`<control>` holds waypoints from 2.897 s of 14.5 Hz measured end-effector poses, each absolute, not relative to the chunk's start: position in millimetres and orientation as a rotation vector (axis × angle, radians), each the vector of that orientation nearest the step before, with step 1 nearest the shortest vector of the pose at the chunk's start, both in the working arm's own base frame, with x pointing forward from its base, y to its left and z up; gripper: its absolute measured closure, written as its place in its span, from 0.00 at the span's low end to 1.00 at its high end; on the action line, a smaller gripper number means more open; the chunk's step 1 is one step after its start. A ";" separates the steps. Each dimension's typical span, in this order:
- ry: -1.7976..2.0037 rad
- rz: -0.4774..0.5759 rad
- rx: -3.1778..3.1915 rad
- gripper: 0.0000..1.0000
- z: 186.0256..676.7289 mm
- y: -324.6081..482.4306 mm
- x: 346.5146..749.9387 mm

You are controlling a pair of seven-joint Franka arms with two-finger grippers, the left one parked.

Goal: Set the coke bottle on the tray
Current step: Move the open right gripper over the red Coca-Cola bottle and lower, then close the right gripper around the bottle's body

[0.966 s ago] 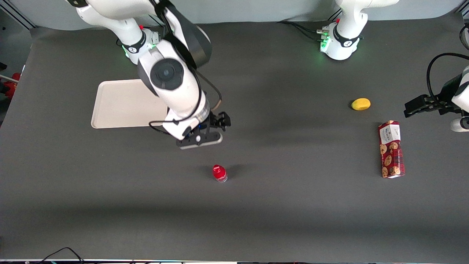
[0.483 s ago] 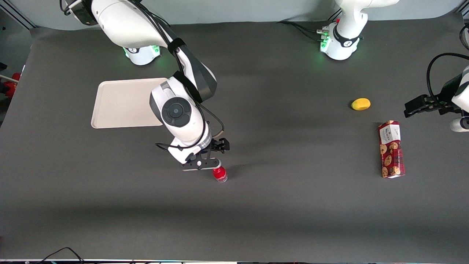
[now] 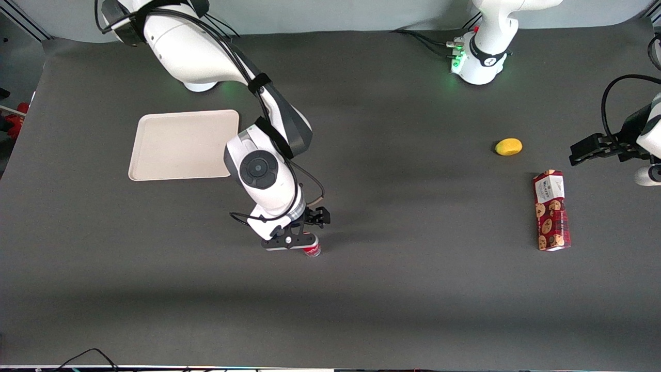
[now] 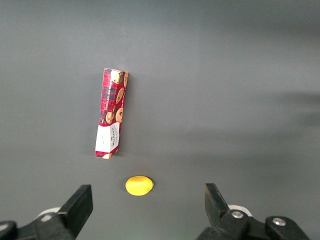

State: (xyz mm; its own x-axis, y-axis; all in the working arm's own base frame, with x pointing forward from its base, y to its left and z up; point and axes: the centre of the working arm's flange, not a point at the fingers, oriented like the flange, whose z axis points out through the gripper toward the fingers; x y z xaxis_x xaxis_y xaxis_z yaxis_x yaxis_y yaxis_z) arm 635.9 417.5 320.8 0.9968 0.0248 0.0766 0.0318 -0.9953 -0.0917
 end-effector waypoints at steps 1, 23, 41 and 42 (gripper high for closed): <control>-0.043 -0.114 -3.047 0.00 315.4 417.7 636.5; -0.025 -0.134 -3.066 0.00 282.6 415.9 655.1; -0.054 -0.176 -3.088 0.51 286.7 422.8 653.2; -0.055 -0.177 -3.090 0.51 287.1 422.6 653.4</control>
